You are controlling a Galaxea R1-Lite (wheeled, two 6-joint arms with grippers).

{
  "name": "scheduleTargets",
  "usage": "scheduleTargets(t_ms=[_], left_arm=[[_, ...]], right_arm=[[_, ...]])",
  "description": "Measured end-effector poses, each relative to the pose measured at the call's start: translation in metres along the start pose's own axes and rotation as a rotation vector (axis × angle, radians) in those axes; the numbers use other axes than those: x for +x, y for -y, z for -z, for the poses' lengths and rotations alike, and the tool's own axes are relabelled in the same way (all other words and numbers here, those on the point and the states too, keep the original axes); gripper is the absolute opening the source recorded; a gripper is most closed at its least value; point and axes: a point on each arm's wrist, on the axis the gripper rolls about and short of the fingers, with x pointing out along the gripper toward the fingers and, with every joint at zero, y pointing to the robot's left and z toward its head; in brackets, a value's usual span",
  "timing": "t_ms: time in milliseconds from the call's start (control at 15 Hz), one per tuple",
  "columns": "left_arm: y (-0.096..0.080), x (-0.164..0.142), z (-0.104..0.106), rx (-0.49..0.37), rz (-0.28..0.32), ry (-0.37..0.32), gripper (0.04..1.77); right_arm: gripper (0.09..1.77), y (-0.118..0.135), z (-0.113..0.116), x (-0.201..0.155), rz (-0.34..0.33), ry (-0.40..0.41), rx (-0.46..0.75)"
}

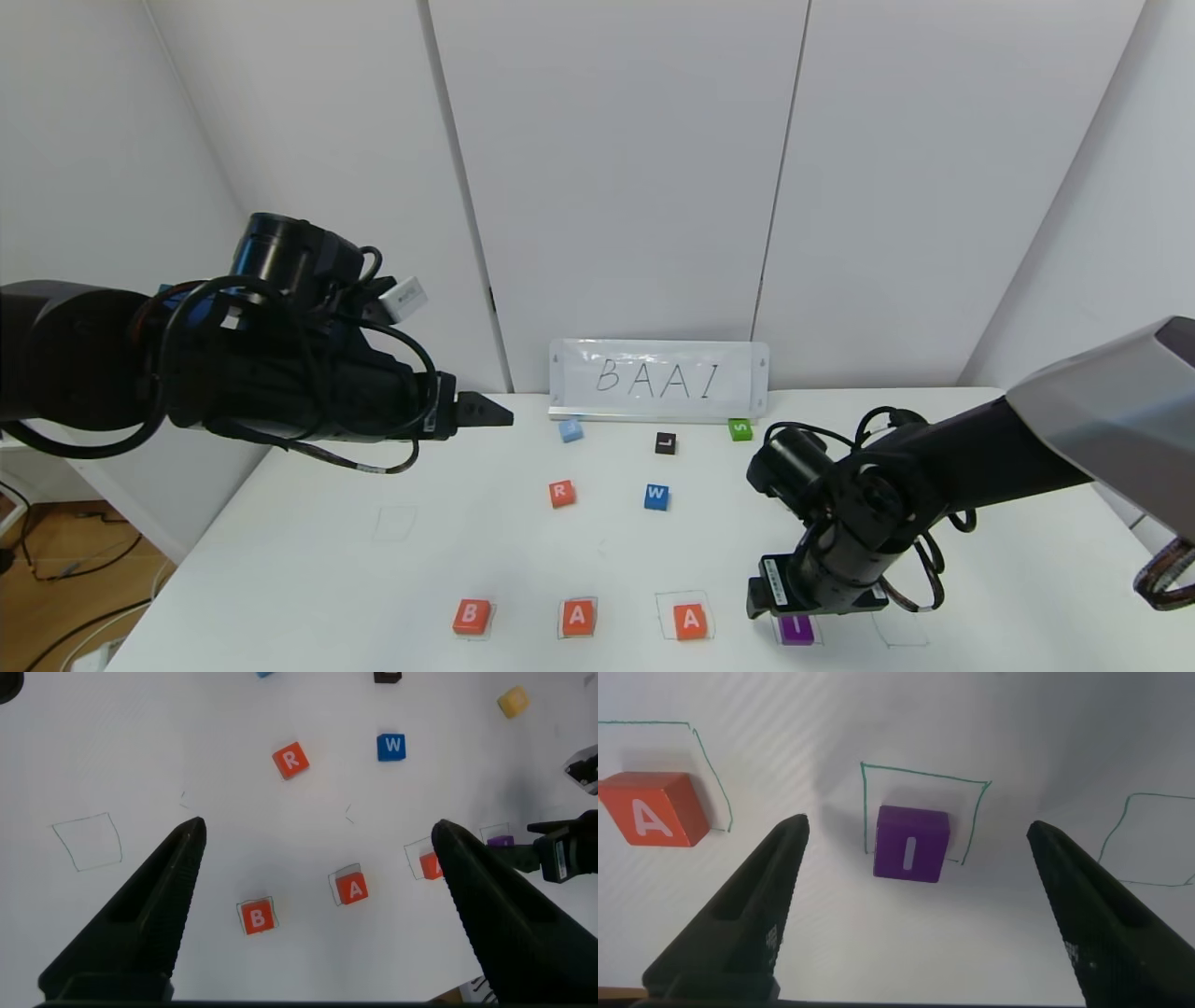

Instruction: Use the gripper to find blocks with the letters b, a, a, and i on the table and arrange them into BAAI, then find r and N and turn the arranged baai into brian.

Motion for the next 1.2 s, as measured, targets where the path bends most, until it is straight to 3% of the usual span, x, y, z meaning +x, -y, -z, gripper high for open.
scheduleTargets(t_ms=[533, 1200], left_arm=[[0.000, 0.000, 0.000, 0.001, -0.003, 0.002, 1.72], [0.012, -0.028, 0.006, 0.030, -0.023, 0.048, 1.72]], right_arm=[[1.70, 0.016, -0.007, -0.036, -0.032, 0.087, -0.016], [1.70, 0.028, 0.018, -0.098, -0.078, 0.209, -0.057]])
